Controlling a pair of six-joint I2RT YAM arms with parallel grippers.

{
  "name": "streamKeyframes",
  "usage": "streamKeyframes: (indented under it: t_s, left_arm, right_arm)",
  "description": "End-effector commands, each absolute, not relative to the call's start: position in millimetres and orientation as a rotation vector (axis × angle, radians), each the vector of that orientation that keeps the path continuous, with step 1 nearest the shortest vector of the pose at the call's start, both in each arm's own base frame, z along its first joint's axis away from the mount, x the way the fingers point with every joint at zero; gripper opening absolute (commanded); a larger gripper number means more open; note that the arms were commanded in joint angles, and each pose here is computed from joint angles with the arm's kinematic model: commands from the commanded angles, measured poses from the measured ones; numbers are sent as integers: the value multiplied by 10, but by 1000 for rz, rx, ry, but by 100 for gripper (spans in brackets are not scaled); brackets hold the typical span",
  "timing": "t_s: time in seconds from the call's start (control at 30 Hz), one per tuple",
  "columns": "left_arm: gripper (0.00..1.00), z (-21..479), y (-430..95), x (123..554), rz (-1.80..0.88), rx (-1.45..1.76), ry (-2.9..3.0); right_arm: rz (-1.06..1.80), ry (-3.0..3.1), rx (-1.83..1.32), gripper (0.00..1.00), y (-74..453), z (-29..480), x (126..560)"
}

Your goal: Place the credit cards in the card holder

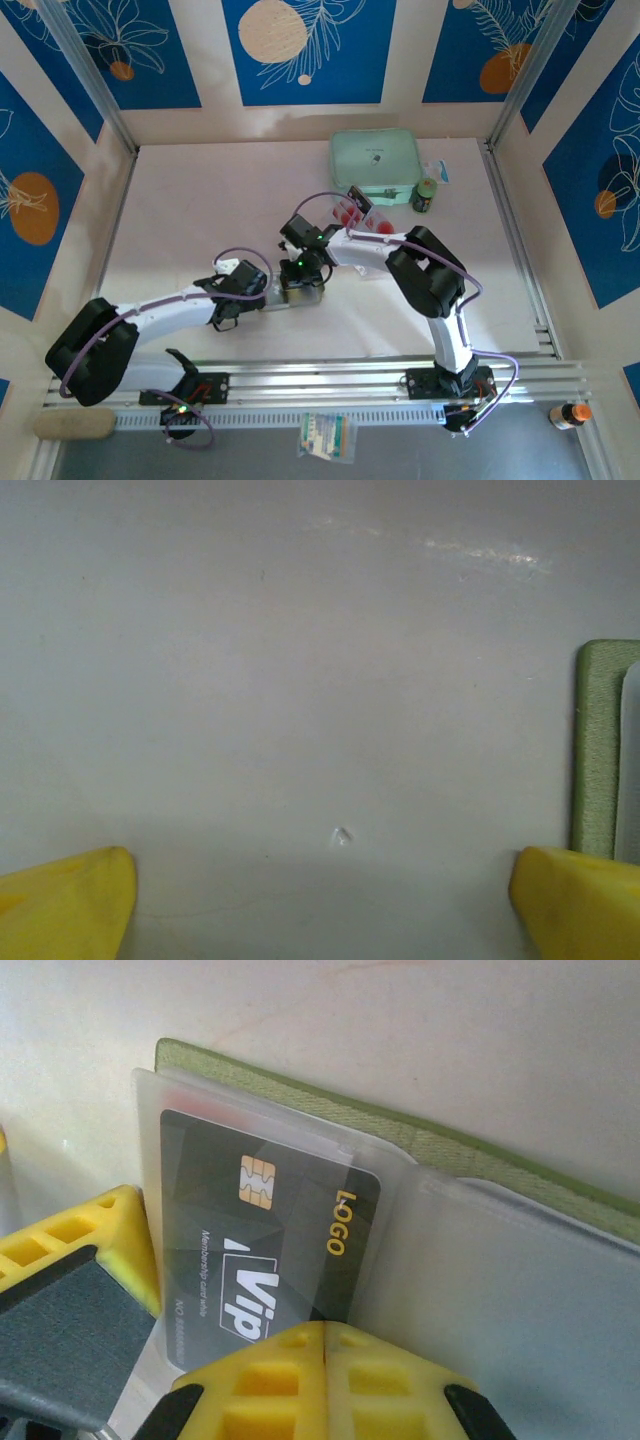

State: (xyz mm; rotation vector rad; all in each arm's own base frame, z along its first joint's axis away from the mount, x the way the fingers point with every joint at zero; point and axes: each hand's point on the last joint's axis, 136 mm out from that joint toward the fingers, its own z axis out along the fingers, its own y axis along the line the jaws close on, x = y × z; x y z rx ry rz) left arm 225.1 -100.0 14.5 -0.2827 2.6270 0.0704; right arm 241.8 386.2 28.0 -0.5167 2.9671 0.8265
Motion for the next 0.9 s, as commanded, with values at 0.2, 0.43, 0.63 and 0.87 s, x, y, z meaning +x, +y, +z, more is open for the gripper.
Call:
streamKeyframes:
  t_s: [0.2,0.43,0.63,0.87]
  left_arm:
    - [97,268,-983,2271,47,-311,2609]
    - [98,512,-929,2338,19,-349,2547]
    - [98,478,-918,2324,15,-356,2564]
    - [98,305,-891,2242,28,-380,2606]
  right_arm:
    - [872,3015,-563,0,3994,234,2301]
    - [924,2978,-533,0,4007,444,2314]
    - [914,2951,-499,1,3930,571,2306]
    - [874,2980,-472,1,3835,462,2231]
